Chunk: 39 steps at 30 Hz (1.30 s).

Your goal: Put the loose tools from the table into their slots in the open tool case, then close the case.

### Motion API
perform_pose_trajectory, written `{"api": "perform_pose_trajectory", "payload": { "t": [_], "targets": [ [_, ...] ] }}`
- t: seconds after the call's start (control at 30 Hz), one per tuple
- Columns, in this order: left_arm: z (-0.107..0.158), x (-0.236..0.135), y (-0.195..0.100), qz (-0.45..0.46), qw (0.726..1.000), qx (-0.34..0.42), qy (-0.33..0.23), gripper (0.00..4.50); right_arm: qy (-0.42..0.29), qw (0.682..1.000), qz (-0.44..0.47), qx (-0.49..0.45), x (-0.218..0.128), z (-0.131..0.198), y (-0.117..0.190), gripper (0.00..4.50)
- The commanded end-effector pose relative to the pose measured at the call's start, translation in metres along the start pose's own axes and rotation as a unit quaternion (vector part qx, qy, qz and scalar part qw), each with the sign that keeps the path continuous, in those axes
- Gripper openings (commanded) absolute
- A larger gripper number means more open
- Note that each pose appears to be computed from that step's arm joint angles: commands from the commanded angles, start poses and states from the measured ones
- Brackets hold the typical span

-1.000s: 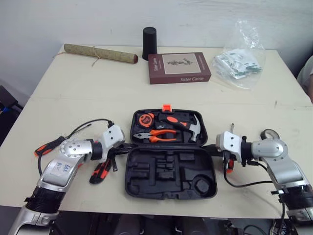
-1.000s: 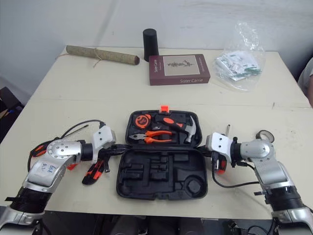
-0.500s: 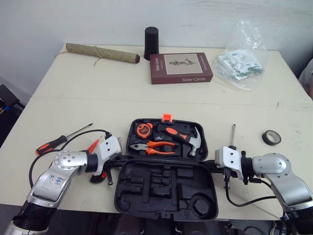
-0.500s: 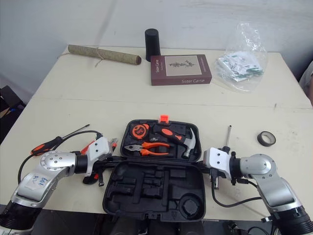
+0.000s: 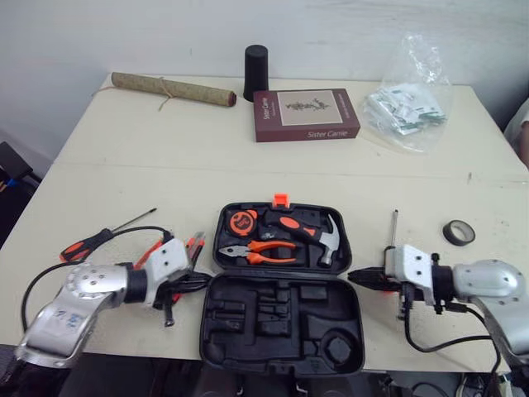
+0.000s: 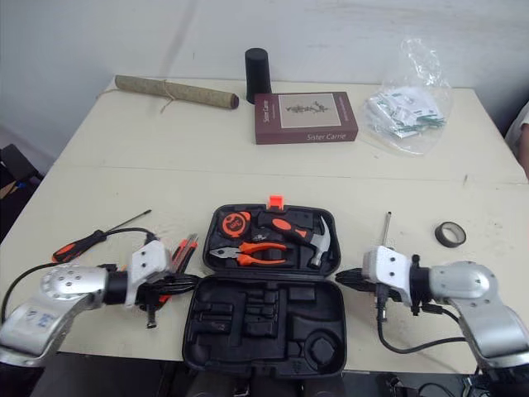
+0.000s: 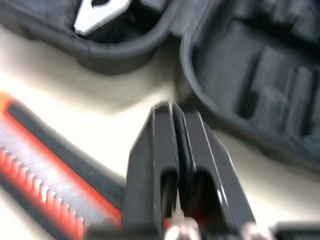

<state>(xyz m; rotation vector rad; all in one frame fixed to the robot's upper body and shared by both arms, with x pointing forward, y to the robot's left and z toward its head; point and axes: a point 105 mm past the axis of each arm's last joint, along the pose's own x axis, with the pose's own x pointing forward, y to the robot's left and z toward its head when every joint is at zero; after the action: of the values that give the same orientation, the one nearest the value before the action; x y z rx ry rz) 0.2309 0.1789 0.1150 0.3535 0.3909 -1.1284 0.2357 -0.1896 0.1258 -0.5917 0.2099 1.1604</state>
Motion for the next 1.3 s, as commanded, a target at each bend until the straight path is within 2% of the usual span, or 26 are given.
{"api": "perform_pose_trajectory", "payload": {
  "t": [0.03,0.1,0.2,0.3,0.37,0.4,0.47,0.53,0.63,0.77,0.87,1.0,1.1,1.17,1.3],
  "targets": [
    [0.015,-0.035,0.000,0.023,0.999,0.011,-0.026,0.07,-0.004,0.999,-0.041,-0.002,-0.029,0.013,-0.002,0.00],
    [0.006,-0.062,0.019,0.093,0.995,0.005,-0.028,0.00,0.005,0.995,-0.092,0.028,-0.049,0.006,-0.007,0.66],
    [-0.014,-0.114,0.049,0.227,0.972,-0.022,-0.054,0.80,0.036,0.976,-0.207,0.055,-0.094,-0.026,-0.019,1.81],
    [-0.038,-0.159,0.063,0.318,0.946,-0.027,-0.051,2.15,0.072,0.957,-0.270,0.075,-0.131,-0.056,-0.014,3.23],
    [-0.057,-0.204,0.071,0.404,0.913,-0.037,-0.031,3.22,0.094,0.936,-0.326,0.093,-0.162,-0.076,-0.010,4.36],
    [-0.064,-0.224,0.073,0.440,0.897,-0.045,-0.026,3.52,0.106,0.926,-0.348,0.101,-0.175,-0.084,-0.007,4.50],
    [-0.080,-0.263,0.071,0.506,0.860,-0.070,-0.013,4.44,0.139,0.902,-0.395,0.105,-0.203,-0.103,0.000,4.50],
    [-0.098,-0.292,0.063,0.552,0.828,-0.095,0.001,4.49,0.167,0.879,-0.434,0.108,-0.224,-0.118,0.008,4.50],
    [-0.119,-0.315,0.050,0.594,0.794,-0.127,0.011,4.49,0.189,0.845,-0.486,0.118,-0.249,-0.133,0.019,4.50],
    [-0.116,-0.320,0.050,0.616,0.777,-0.124,-0.028,4.49,0.184,0.806,-0.550,0.116,-0.269,-0.138,0.020,4.50],
    [-0.107,-0.307,0.056,0.596,0.793,-0.116,-0.048,4.49,0.171,0.815,-0.540,0.126,-0.259,-0.139,0.022,4.50],
    [-0.080,-0.271,0.070,0.540,0.832,-0.092,-0.094,4.49,0.102,0.848,-0.500,0.145,-0.214,-0.128,0.010,4.50],
    [-0.055,-0.231,0.074,0.466,0.871,-0.084,-0.130,4.49,0.040,0.873,-0.462,0.150,-0.172,-0.105,-0.004,4.50],
    [-0.034,-0.194,0.074,0.395,0.905,-0.067,-0.145,4.49,-0.012,0.892,-0.428,0.147,-0.139,-0.079,-0.016,4.50],
    [-0.001,-0.144,0.070,0.308,0.938,-0.039,-0.155,4.49,-0.075,0.925,-0.352,0.125,-0.094,-0.030,-0.025,4.50]
  ]
}}
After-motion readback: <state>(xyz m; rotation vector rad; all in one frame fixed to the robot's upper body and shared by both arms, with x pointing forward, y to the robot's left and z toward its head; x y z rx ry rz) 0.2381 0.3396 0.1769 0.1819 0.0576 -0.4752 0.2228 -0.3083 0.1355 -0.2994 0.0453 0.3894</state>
